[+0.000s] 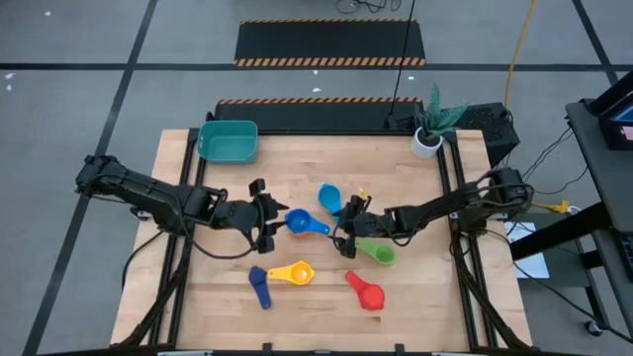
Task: Nest measuring cups in basket
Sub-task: Stack the blue measuring cup on top of the orange measuring cup
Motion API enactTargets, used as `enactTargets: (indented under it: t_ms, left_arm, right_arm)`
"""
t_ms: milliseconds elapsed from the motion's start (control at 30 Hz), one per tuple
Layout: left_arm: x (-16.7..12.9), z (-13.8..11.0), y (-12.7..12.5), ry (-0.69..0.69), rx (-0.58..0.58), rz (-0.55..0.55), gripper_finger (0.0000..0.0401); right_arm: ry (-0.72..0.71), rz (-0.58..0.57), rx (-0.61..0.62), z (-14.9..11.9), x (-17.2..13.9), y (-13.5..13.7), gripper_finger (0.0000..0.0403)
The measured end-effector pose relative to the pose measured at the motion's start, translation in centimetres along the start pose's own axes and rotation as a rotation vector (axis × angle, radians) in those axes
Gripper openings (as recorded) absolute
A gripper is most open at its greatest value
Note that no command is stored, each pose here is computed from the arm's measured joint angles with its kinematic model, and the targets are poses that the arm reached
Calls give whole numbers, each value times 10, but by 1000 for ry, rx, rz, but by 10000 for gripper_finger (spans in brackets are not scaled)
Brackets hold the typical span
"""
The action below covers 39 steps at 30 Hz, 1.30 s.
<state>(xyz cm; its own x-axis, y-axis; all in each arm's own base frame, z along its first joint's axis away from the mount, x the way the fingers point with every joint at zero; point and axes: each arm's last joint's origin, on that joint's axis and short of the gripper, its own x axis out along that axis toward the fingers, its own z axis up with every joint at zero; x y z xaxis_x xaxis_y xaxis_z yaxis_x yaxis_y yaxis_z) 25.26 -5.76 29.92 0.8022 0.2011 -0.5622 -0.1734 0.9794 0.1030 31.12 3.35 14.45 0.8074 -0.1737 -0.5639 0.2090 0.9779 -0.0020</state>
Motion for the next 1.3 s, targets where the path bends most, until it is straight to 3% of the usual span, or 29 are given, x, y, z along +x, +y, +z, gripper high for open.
enactTargets:
  t_ms: [333,633,1300]
  left_arm:
    - [0,0,0,5,7,-15,172]
    - [0,0,0,5,17,-15,172]
    - [0,0,0,5,5,-16,172]
  right_arm:
    - [-12,79,26,-7,21,-4,329]
    - [-12,73,3,-13,28,-5,326]
    - [5,60,-75,-16,32,-8,175]
